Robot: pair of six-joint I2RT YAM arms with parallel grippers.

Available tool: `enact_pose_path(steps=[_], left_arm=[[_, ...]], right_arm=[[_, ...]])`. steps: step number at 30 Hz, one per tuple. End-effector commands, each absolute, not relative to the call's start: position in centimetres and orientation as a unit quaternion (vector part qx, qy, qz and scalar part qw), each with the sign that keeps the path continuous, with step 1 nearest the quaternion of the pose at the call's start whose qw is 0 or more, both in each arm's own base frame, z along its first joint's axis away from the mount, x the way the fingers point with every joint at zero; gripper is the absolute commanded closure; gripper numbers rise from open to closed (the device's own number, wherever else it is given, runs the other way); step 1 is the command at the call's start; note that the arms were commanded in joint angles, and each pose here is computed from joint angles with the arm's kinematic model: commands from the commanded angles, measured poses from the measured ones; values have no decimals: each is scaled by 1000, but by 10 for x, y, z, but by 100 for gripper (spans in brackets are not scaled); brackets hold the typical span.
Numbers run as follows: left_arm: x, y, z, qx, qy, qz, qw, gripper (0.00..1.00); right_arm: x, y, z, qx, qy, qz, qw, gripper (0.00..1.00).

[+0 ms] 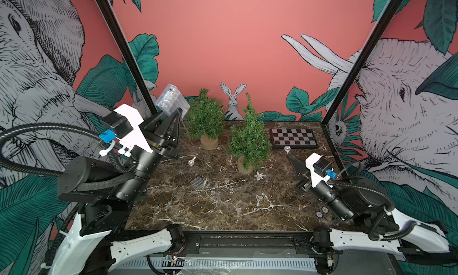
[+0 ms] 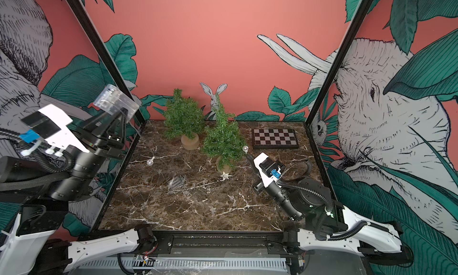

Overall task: Wrap string light around the christmas tree
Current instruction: Pick up the light string from the center of the board.

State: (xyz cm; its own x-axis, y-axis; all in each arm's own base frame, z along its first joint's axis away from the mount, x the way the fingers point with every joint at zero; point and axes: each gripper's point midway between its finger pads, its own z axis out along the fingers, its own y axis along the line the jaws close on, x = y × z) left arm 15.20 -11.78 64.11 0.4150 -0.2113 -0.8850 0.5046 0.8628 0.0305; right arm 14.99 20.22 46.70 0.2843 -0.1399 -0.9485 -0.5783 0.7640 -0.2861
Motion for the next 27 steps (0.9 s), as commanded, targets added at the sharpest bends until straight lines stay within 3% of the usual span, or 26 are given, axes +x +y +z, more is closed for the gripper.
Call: enact_pose_path(steps=[1,6,11,20,27], left_arm=[[160,-100,667,119,475,-126,863,100],[177,-106,699,115,479,-47,869,100],[193,-123,726,105,477,-6,873,100],[195,-186,762,165,406,-38,898,100],[221,-207,764,142,418,-4,897,100]], right_arm=[[159,168,498,-255,568,93,777,100],[167,131,537,-204,543,-7,814,100],[161,114,592,-174,498,-45,848,100],[142,104,685,-138,403,-64,902,100],[142,114,709,-140,391,-85,906,100]])
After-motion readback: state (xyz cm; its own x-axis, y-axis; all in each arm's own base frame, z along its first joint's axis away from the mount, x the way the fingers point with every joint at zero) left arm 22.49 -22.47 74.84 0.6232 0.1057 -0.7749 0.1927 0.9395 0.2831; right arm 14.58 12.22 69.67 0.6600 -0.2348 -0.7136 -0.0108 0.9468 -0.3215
